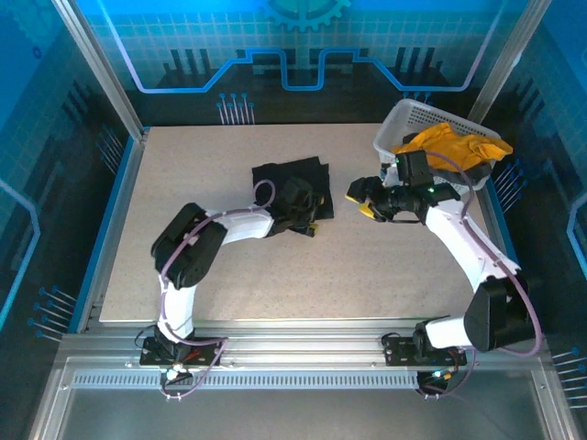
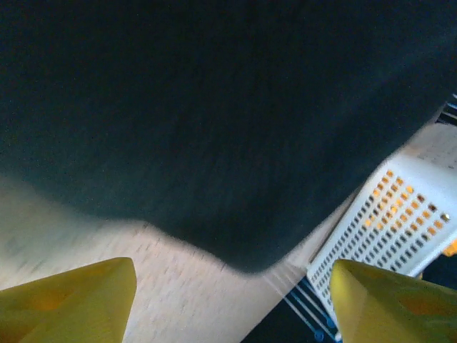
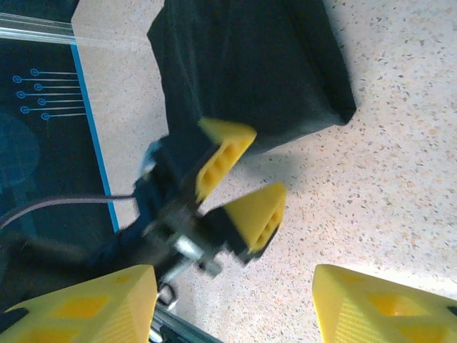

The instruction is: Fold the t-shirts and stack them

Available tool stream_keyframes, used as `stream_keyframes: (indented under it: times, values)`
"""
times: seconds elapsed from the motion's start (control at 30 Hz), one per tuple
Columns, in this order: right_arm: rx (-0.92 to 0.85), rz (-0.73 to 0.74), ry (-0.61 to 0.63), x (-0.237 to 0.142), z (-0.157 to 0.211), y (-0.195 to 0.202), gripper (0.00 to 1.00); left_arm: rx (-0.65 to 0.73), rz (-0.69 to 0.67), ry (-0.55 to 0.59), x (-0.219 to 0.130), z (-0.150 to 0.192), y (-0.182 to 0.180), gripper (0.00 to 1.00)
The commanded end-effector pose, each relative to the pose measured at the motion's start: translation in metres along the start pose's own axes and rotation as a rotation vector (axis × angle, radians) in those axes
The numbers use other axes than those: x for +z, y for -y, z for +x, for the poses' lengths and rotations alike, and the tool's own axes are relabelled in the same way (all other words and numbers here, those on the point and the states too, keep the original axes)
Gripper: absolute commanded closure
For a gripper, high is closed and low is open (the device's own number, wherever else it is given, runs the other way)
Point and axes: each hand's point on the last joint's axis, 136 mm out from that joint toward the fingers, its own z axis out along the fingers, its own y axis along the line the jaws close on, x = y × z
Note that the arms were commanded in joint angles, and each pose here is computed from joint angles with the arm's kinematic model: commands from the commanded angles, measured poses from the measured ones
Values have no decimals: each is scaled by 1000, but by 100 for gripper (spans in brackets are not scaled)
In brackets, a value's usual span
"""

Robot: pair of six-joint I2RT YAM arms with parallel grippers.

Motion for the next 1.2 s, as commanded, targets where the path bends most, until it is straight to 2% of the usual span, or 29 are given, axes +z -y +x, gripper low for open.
stream_keyframes:
  times: [0.0,0.03,0.1,0.17,0.23,0.37,0.47,0.6,0.67,0.77,0.93,1.17]
  values:
    - [-14,-38,26,-21,4,-2,40,-103,37,96,21,-17,5,39]
    - [-9,-40,29,-23,6,-1,39,-111,29,119,25,-24,2,48]
    - [-1,-40,30,-28,9,3,39,-124,28,158,26,-43,1,76]
    - [9,-34,23,-29,13,6,39,-126,27,189,19,-64,1,99]
    - [16,-32,20,-30,15,9,39,-120,41,202,8,-89,4,100]
    - [31,-33,13,-28,17,12,40,-39,55,255,-36,-155,12,100]
    - [35,-39,10,-26,16,11,40,16,83,254,-65,-207,20,100]
    - [35,-40,-1,-21,14,10,40,200,92,256,-98,-278,34,100]
    - [30,-43,-2,-19,13,9,40,250,60,282,-111,-311,32,100]
    - [13,-61,-8,-16,12,3,40,281,78,259,-115,-350,37,100]
    - [-3,-70,-23,-10,17,-1,40,403,3,227,-116,-383,39,100]
    - [-1,-62,-42,-3,18,-2,40,478,-60,236,-125,-395,33,100]
